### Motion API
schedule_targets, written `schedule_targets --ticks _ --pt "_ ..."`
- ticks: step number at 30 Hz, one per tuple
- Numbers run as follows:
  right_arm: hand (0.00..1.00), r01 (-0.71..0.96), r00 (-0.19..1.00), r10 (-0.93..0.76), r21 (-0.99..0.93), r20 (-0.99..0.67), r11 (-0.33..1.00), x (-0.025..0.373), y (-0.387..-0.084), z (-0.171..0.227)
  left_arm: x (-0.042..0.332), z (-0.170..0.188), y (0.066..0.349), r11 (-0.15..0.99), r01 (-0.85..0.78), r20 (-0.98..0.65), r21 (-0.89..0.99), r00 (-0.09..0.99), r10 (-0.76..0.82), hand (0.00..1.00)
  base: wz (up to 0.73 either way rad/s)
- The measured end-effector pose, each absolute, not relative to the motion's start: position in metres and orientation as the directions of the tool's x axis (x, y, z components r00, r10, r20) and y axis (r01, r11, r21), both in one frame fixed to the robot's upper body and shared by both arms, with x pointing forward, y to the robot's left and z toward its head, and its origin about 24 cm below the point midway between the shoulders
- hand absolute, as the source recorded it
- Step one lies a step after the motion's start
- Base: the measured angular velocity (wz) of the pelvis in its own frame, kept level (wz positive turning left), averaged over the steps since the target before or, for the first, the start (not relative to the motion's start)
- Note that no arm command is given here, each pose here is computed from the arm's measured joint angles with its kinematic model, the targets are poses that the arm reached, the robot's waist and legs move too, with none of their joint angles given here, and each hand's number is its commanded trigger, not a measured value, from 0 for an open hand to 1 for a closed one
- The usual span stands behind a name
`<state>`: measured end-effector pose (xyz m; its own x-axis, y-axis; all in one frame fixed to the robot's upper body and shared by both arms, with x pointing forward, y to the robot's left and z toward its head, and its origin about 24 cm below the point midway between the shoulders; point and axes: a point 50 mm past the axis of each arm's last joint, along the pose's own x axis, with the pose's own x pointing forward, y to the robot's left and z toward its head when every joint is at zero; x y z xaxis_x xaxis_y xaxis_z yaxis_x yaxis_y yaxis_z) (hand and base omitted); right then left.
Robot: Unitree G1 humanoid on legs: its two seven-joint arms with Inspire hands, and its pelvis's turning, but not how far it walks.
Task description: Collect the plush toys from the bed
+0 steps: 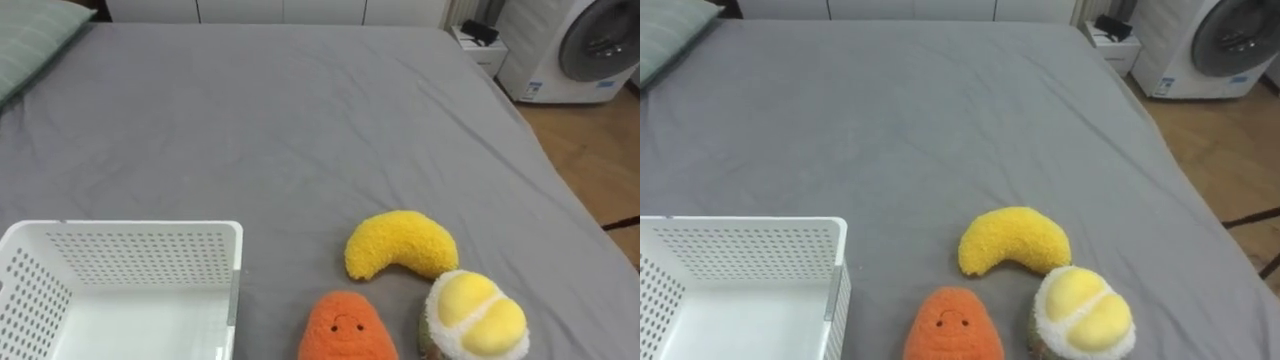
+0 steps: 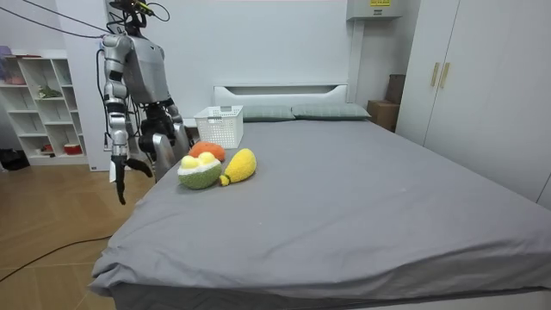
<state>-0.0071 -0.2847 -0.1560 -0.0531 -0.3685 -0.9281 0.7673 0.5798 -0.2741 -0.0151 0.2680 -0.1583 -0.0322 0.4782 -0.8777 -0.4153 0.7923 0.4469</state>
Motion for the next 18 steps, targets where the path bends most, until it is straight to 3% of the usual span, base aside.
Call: schedule_targets --ticks 10,18 --pt "0.0 0.804 0.123 -0.648 -0.307 -0.752 0.509 0.066 -0.333 -0.116 -0.022 -0.156 0.274 0.791 -0.397 -0.869 0.466 -0.035 0.494 0.0 -0.03" --pt "0.0 0.709 0.467 -0.805 -0.389 -0.366 0.588 0.138 -0.338 -0.043 -0.01 -0.157 0.269 0.825 -0.348 -0.877 0.445 0.018 0.48 0.0 -0.01"
